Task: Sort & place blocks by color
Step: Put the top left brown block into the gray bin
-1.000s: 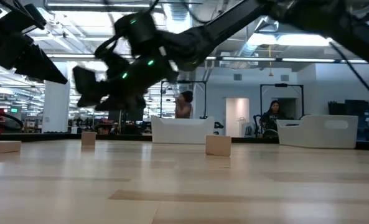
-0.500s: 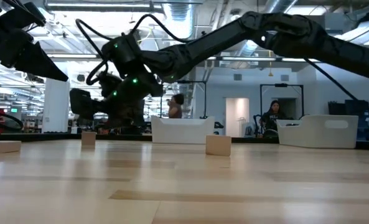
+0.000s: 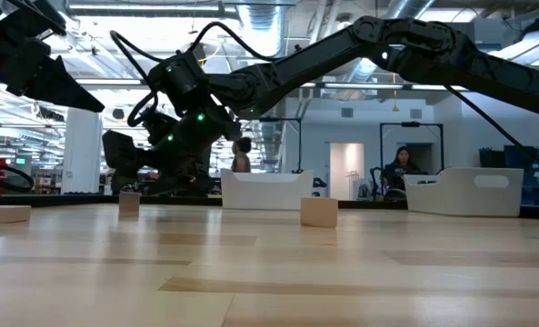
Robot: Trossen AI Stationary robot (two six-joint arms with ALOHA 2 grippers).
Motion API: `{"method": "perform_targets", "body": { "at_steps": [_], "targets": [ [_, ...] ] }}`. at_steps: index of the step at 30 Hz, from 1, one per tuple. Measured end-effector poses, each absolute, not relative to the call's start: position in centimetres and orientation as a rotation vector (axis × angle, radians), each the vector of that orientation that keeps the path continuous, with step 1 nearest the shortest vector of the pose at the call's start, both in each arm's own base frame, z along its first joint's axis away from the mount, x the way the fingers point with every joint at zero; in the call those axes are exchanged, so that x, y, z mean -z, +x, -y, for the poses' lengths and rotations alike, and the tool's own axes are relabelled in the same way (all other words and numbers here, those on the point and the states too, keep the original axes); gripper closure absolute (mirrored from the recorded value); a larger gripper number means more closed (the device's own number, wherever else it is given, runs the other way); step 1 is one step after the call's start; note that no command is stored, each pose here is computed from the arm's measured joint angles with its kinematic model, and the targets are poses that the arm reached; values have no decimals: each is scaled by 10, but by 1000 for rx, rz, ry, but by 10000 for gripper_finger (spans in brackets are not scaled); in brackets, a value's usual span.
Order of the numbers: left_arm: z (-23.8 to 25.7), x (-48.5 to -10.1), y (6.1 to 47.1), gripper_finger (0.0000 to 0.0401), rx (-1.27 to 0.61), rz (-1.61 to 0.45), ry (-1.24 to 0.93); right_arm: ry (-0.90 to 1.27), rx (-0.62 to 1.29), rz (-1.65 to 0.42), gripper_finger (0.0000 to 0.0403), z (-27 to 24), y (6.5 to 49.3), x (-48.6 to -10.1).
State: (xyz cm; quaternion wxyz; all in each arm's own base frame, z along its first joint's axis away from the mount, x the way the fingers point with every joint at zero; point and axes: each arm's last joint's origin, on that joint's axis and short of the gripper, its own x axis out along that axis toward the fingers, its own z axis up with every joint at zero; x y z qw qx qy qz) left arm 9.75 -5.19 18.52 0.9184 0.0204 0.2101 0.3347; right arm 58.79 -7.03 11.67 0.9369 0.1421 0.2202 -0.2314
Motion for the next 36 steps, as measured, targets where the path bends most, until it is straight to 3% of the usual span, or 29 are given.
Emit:
{"method": "perform_targets", "body": {
  "at_steps": [7, 23, 31, 36],
  "targets": [
    [52, -185, 98, 161, -692, -424, 41, 342, 529, -494, 112, 91, 582, -112],
    [52, -185, 98, 161, -688, -433, 38, 299, 518, -517, 288, 91, 581, -111],
    [52, -184, 97, 161, -676, -459, 26, 243, 515, -577, 300, 74, 580, -107],
    [52, -184, 97, 161, -676, -460, 12, 180, 539, -525, 302, 73, 584, -124]
  ]
}}
